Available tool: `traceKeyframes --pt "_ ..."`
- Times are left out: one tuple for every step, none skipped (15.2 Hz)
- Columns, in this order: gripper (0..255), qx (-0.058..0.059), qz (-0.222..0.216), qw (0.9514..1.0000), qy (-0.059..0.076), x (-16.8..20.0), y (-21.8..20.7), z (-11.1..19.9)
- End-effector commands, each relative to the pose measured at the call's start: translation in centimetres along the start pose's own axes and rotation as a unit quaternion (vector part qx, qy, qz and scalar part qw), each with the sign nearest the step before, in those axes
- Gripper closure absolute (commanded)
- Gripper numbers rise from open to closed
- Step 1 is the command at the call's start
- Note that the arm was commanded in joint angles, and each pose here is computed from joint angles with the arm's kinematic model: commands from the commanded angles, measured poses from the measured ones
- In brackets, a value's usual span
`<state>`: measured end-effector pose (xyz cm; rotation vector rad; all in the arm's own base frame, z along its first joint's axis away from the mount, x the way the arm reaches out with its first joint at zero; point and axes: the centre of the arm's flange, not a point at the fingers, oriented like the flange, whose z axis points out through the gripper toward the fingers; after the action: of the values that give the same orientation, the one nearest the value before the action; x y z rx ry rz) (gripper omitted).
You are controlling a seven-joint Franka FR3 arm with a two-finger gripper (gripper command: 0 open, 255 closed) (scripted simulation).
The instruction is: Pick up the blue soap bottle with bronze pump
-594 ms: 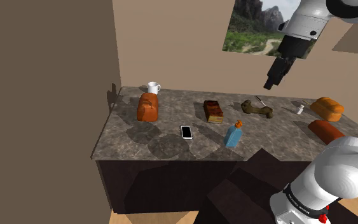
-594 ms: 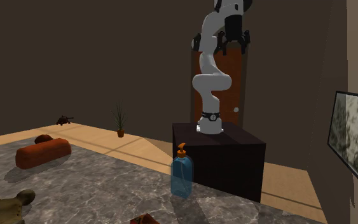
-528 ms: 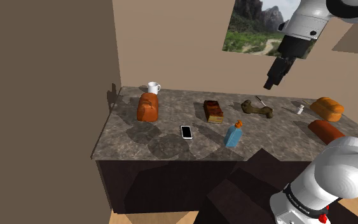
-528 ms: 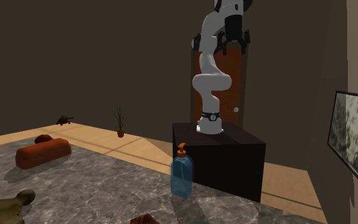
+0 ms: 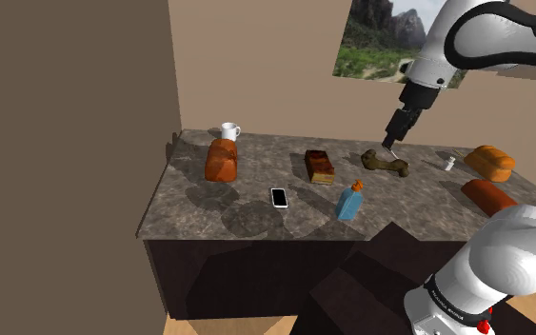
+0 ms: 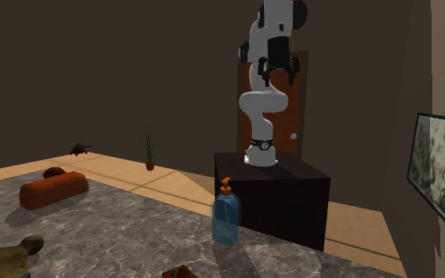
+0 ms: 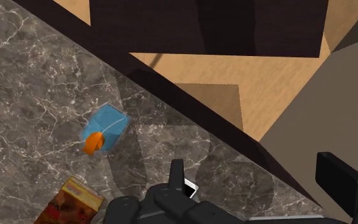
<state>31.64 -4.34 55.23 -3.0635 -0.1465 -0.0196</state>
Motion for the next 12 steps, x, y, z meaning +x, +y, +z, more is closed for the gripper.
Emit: traceKeyframes --pt "0 -0.002 -0.001 1.0000 0.001 0.6 1.2 2.2" --pt "0 -0.003 -0.001 1.0000 0.001 0.9 2.0 3.2" --pt "0 -0.004 -0.001 1.0000 0.002 1.3 2.8 4.1" --pt "0 -0.005 -0.001 1.0000 0.002 1.6 3.6 5.1" --pt "0 -0.006 -0.001 1.0000 0.002 2.0 4.4 6.1" --pt "0 -0.007 -0.001 1.0000 0.002 2.3 5.2 7.0" --pt "0 -0.008 -0.001 1.0000 0.002 2.6 6.0 8.0" --pt "0 -0.009 -0.001 1.0000 0.003 3.0 6.8 8.9" --pt "0 -0.010 -0.001 0.9999 0.003 3.3 7.7 9.9" --pt "0 -0.011 -0.001 0.9999 0.003 3.7 8.5 10.9" --pt "0 -0.012 -0.001 0.9999 0.003 4.0 9.3 11.8" --pt "0 -0.013 -0.002 0.9999 0.003 4.3 10.1 12.8"
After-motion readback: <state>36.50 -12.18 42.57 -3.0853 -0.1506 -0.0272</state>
